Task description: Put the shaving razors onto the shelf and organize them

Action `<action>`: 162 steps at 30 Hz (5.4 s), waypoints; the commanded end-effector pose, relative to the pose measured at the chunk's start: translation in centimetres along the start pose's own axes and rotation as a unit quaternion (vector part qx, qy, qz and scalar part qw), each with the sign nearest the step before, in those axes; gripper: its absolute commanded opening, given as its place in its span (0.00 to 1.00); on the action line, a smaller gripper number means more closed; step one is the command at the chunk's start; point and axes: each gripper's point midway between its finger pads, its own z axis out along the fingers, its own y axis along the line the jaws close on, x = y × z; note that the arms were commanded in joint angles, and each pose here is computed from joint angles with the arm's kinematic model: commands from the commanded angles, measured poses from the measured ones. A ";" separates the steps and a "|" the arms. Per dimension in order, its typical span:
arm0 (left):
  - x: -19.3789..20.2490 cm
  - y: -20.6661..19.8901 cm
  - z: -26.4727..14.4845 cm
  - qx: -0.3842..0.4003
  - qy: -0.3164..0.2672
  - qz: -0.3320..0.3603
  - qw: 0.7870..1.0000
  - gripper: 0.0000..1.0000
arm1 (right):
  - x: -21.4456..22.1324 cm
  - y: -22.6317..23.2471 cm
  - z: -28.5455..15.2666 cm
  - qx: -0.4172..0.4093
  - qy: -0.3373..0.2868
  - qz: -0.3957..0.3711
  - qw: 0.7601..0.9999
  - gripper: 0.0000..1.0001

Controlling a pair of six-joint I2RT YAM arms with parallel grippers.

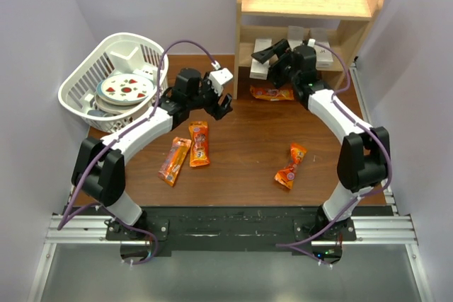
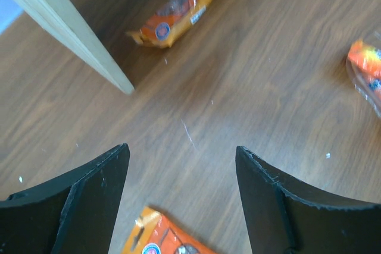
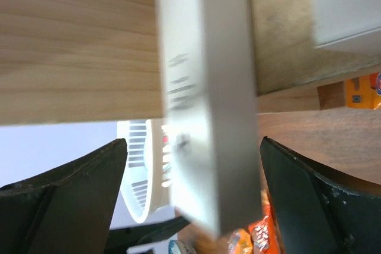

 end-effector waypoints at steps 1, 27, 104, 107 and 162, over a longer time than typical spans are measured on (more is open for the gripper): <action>-4.5 0.5 0.9 -0.013 -0.082 0.013 0.996 0.77 | -1.4 4.7 -5.0 -0.055 -0.002 -0.033 0.998 0.99; -10.8 -1.5 5.2 0.078 -0.181 -0.046 0.979 0.00 | -5.7 -3.0 -16.4 0.025 -0.069 -0.388 0.919 0.00; -3.7 -1.7 -0.7 0.010 -0.027 0.028 0.999 0.78 | -11.0 -13.9 -20.2 0.326 -0.076 -0.353 0.873 0.87; -0.1 -0.8 -2.0 -0.009 0.023 -0.011 1.000 0.80 | -10.0 -18.8 -23.7 0.385 -0.050 -0.274 0.880 0.88; 0.8 4.4 -5.7 -0.090 -0.033 -0.140 0.985 0.82 | -11.2 -2.3 -3.5 0.168 -0.167 -0.445 0.863 0.98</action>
